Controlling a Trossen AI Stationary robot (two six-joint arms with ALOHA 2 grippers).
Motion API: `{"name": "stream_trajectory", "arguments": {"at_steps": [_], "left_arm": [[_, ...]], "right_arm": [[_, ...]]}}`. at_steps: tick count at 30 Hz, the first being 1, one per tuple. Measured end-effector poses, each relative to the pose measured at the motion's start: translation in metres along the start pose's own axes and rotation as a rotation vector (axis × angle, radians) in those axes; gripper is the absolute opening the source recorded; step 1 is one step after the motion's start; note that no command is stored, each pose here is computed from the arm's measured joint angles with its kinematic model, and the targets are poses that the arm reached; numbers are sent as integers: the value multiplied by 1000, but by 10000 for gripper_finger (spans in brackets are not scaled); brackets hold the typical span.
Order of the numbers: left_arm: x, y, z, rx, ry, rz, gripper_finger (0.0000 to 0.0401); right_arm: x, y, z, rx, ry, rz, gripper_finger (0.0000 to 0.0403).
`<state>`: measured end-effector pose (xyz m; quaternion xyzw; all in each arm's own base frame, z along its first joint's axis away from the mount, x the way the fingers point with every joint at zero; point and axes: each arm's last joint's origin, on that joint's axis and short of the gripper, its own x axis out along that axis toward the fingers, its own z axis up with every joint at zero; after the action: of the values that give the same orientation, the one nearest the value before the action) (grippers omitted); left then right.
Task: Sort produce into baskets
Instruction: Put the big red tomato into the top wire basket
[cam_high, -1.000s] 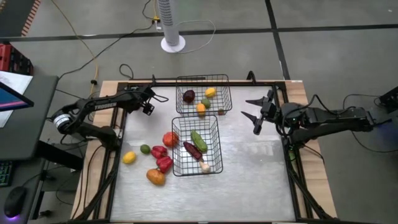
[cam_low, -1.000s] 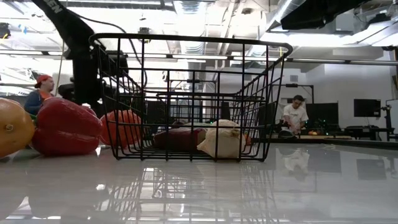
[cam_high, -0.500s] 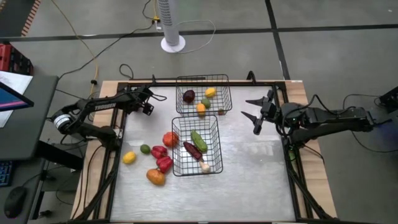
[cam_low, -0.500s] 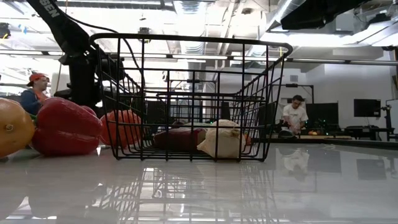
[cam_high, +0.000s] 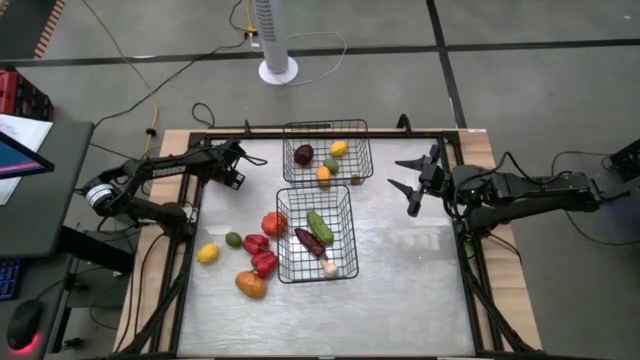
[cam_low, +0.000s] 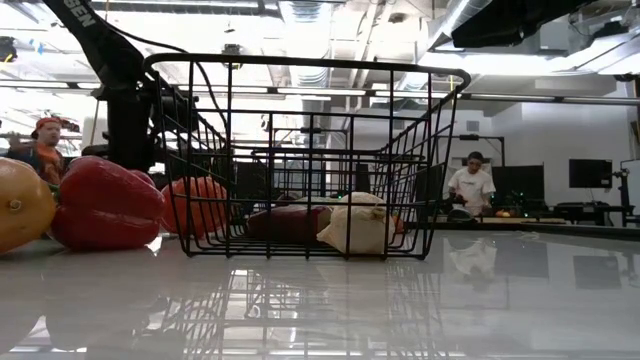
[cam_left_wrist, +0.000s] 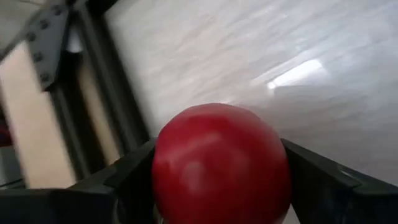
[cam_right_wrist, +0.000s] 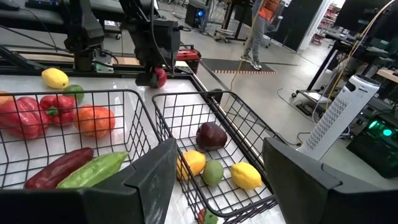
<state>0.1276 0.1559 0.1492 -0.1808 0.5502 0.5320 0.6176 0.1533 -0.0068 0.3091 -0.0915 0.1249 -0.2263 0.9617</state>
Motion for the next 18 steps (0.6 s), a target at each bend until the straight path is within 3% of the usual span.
{"name": "stream_trajectory", "arguments": {"at_steps": [4,10,15,18], "left_arm": [[-10,-5,9,3,-25,-137,273],[-52,-9,35,-9,-195,-288,274],[-95,-18,52,-28,-444,-400,274],[-117,-33,57,-40,-602,-521,274]], "right_arm": [[0,0,0,0,0,0,265],[0,0,0,-5,0,0,265],[0,0,0,-7,0,0,265],[0,0,0,-7,1,0,265]]}}
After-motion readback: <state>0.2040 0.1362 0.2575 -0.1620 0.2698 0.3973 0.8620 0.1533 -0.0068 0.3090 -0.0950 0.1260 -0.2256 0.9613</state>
